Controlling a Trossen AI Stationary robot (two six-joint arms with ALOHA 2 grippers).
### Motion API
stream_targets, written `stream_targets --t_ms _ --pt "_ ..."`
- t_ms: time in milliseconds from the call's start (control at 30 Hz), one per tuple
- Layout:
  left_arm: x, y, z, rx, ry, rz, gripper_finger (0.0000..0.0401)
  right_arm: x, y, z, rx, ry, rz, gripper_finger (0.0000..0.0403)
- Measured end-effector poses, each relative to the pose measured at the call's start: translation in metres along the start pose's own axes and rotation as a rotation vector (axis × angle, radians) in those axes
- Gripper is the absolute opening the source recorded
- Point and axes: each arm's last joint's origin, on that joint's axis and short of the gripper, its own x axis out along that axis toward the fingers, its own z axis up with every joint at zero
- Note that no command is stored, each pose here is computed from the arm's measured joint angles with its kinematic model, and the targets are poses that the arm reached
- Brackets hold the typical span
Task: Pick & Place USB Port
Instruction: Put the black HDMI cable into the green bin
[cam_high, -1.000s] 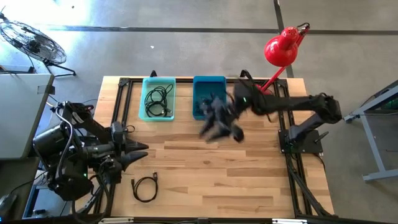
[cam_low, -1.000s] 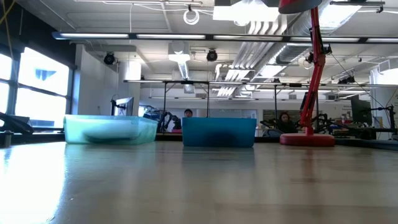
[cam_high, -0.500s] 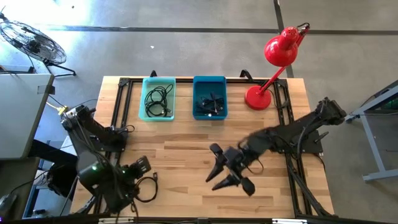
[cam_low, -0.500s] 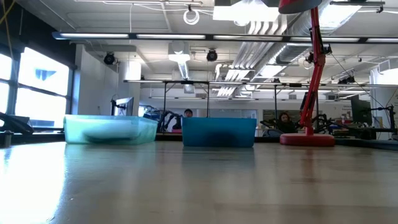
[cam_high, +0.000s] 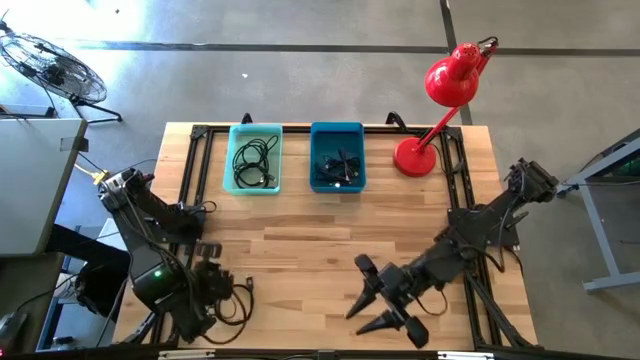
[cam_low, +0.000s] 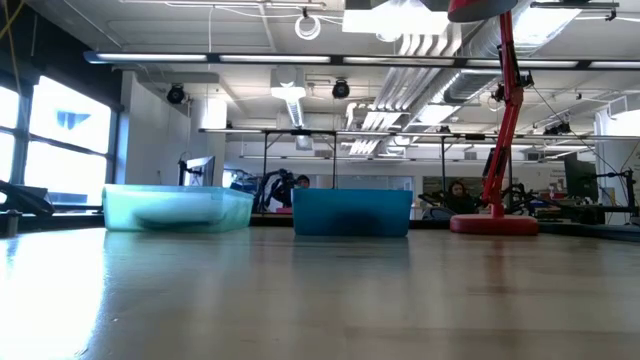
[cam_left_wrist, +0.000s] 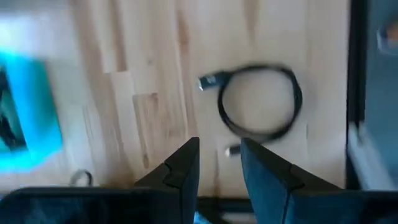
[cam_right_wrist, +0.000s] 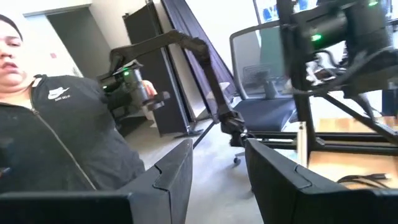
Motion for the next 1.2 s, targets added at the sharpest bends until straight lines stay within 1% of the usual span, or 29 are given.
stream_targets --t_ms 100,167,233,267,300,433,567,633,767,900,1033,1200 --pt "0.003 0.000 0.002 -0.187 -0.044 0.039 0.0113 -0.001 0.013 -0.005 0.010 0.005 0.012 0.0140" --pt "0.010 -0.002 0.002 -0.306 -0.050 0.037 0.0113 -0.001 0.023 -0.009 0.027 0.007 0.017 0.0140" --pt "0.020 -0.003 0.003 -0.450 -0.036 0.034 0.0113 -0.003 0.033 -0.013 0.040 0.007 0.013 0.0139" --pt "0.026 -0.003 0.003 -0.499 -0.021 0.031 0.0113 -0.004 0.039 -0.015 0.041 0.007 0.011 0.0139" --pt "0.033 -0.004 0.002 -0.524 -0.001 0.031 0.0113 -0.004 0.044 -0.018 0.033 0.008 0.009 0.0139" --pt "0.066 -0.007 -0.009 -0.531 0.123 0.043 0.0113 -0.004 0.063 -0.031 -0.014 0.020 0.009 0.0139" --pt "0.097 -0.010 -0.022 -0.526 0.228 0.023 0.0113 -0.004 0.073 -0.038 -0.017 0.038 0.022 0.0139" --pt "0.110 -0.011 -0.026 -0.526 0.242 0.002 0.0113 -0.004 0.074 -0.039 -0.016 0.039 0.027 0.0139" --pt "0.129 -0.013 -0.030 -0.530 0.226 -0.031 0.0113 -0.003 0.076 -0.040 -0.012 0.033 0.027 0.0139" --pt "0.142 -0.016 -0.032 -0.536 0.197 -0.086 0.0113 -0.003 0.076 -0.040 0.010 0.031 0.027 0.0139" --pt "0.148 -0.016 -0.035 -0.539 0.225 -0.098 0.0113 -0.003 0.076 -0.040 0.011 0.031 0.027 0.0139" --pt "0.153 -0.014 -0.040 -0.536 0.246 -0.083 0.0113 -0.003 0.075 -0.040 0.004 0.032 0.028 0.0139"
